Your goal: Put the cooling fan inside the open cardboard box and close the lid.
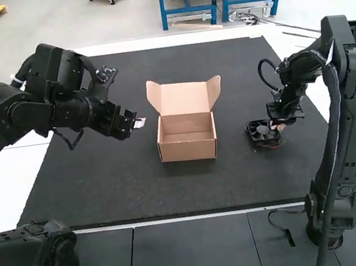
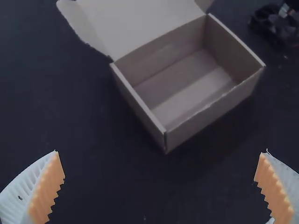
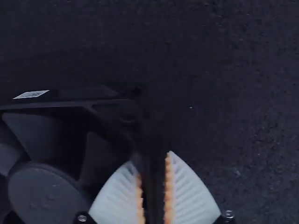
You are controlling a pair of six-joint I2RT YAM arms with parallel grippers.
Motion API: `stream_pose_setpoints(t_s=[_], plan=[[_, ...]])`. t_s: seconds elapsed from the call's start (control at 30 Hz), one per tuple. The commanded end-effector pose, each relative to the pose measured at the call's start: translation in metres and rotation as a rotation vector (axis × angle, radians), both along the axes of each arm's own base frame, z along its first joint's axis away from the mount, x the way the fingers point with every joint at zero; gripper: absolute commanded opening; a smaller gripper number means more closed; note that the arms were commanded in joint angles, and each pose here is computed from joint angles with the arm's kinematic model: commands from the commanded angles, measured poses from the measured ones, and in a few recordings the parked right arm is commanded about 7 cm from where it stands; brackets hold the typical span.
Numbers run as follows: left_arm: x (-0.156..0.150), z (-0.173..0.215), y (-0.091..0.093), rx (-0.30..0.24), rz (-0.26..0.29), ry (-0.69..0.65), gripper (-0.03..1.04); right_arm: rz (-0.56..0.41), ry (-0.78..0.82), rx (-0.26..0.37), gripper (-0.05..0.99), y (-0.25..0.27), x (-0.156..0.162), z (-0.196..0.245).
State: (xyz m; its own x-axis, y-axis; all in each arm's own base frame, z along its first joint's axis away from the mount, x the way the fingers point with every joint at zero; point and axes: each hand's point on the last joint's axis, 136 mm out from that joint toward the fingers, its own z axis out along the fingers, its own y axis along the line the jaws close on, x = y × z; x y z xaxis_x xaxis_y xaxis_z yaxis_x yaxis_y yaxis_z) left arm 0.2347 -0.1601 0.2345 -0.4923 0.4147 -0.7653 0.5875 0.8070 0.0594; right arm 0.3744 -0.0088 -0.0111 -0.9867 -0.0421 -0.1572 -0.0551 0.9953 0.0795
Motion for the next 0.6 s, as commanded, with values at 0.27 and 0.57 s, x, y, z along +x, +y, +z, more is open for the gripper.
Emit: stream_pose_setpoints(t_s=[0.27, 0.57], plan=[[-0.009, -0.007, 0.011, 0.042, -0.002, 0.01, 0.96, -0.014, 0.1, 0.004, -0.02, -0.002, -0.012, -0.002], [-0.011, -0.02, 0.021, 0.101, 0.006, -0.003, 0.96, -0.068, -0.006, 0.087, -0.02, 0.01, 0.001, 0.075]])
